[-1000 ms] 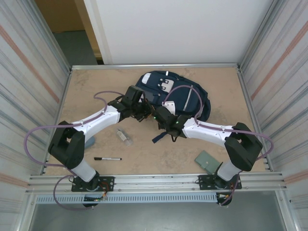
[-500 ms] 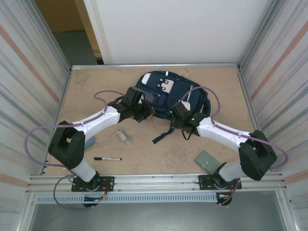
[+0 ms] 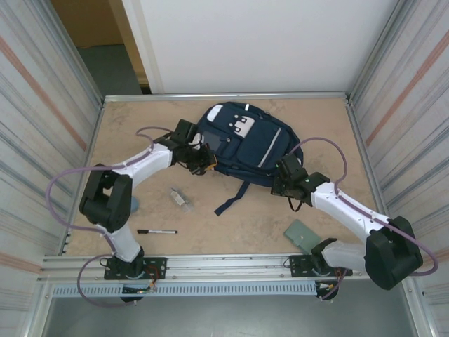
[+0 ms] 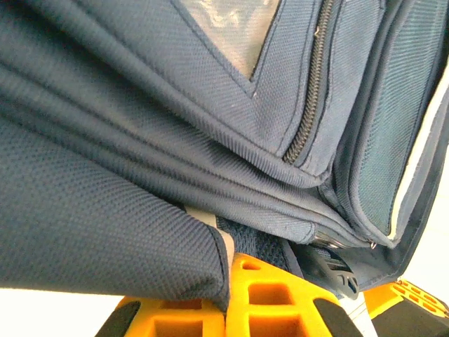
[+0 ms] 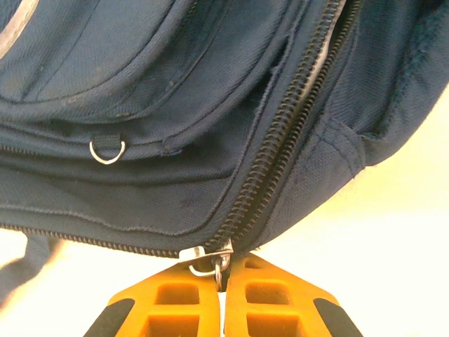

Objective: Pack the student bag

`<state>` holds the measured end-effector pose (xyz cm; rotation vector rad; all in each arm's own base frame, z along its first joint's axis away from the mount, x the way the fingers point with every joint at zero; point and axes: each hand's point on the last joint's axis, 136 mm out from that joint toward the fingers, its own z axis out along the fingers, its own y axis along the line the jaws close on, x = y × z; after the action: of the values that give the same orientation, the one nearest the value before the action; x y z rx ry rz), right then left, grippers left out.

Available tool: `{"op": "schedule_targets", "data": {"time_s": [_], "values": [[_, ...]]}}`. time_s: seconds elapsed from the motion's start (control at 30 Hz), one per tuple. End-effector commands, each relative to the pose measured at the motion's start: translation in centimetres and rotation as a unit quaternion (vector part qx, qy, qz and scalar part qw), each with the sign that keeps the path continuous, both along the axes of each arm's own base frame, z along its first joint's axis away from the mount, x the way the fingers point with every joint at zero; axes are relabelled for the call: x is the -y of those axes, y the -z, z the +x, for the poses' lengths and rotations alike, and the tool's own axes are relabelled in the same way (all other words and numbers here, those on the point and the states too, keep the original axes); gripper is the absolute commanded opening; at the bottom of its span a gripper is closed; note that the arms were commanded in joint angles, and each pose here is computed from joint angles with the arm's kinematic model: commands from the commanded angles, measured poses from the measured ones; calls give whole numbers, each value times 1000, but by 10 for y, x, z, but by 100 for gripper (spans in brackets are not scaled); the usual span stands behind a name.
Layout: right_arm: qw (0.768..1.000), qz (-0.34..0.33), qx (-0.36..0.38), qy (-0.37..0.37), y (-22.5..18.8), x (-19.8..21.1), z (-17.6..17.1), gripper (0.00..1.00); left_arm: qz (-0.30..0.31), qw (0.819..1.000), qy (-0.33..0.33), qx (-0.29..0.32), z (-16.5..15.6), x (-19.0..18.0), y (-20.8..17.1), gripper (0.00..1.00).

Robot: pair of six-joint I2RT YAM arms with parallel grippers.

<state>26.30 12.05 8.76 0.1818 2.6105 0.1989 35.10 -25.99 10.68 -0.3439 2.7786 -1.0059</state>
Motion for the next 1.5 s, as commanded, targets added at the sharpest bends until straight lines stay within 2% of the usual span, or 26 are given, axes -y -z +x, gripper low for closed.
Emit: {"op": "schedule_targets", "data": {"time_s": [0.0, 0.07, 0.23, 0.27, 0.33, 0.4, 0.47, 0.57, 0.67, 0.87, 1.1, 1.23, 1.3, 1.37, 1.47], "values": [[998, -27, -38, -43, 12, 8, -19, 0, 18, 1000, 17, 7, 14, -11, 5, 0], [995, 4, -51, -86, 14, -10, -21, 0, 17, 1000, 8, 17, 31, -16, 1, 0], [986, 66, -83, -127, 16, -45, -19, 0, 15, 999, -33, 15, 72, -39, -2, 0], [984, 84, -86, -135, 14, -56, -17, 0, 13, 999, -40, 15, 80, -44, -2, 2], [979, 108, -85, -153, 11, -78, -13, 0, -1, 999, -43, 13, 88, -47, -7, 11], [975, 124, -80, -167, 6, -98, -6, 0, -6, 999, -33, 14, 86, -48, -15, 17], [970, 144, -81, -179, 1, -120, -1, 0, 8, 999, -41, 21, 76, -55, -19, 28], [958, 184, -75, -206, -12, -156, 4, 0, 17, 998, -62, 22, 46, -68, -16, 44], [949, 198, -85, -229, -13, -182, 7, 0, -3, 998, -67, 10, 16, -66, -6, 49], [933, 226, -104, -260, -7, -214, 3, 0, 1, 999, -39, -10, -20, -34, 12, 50], [922, 243, -131, -271, -4, -221, -8, 0, 17, 996, -83, -16, -19, -30, 40, 49], [921, 228, -154, -275, 0, -212, -20, 0, 45, 994, -100, 5, -8, -41, 42, 42], [922, 215, -163, -279, 3, -203, -28, 0, 76, 993, -91, 26, 1, -49, 40, 31], [926, 198, -165, -277, 5, -193, -31, 0, 102, 990, -86, 36, 8, -57, 40, 27], [929, 192, -169, -268, 6, -181, -34, 0, 90, 991, -88, 37, 17, -57, 41, 19]]}}
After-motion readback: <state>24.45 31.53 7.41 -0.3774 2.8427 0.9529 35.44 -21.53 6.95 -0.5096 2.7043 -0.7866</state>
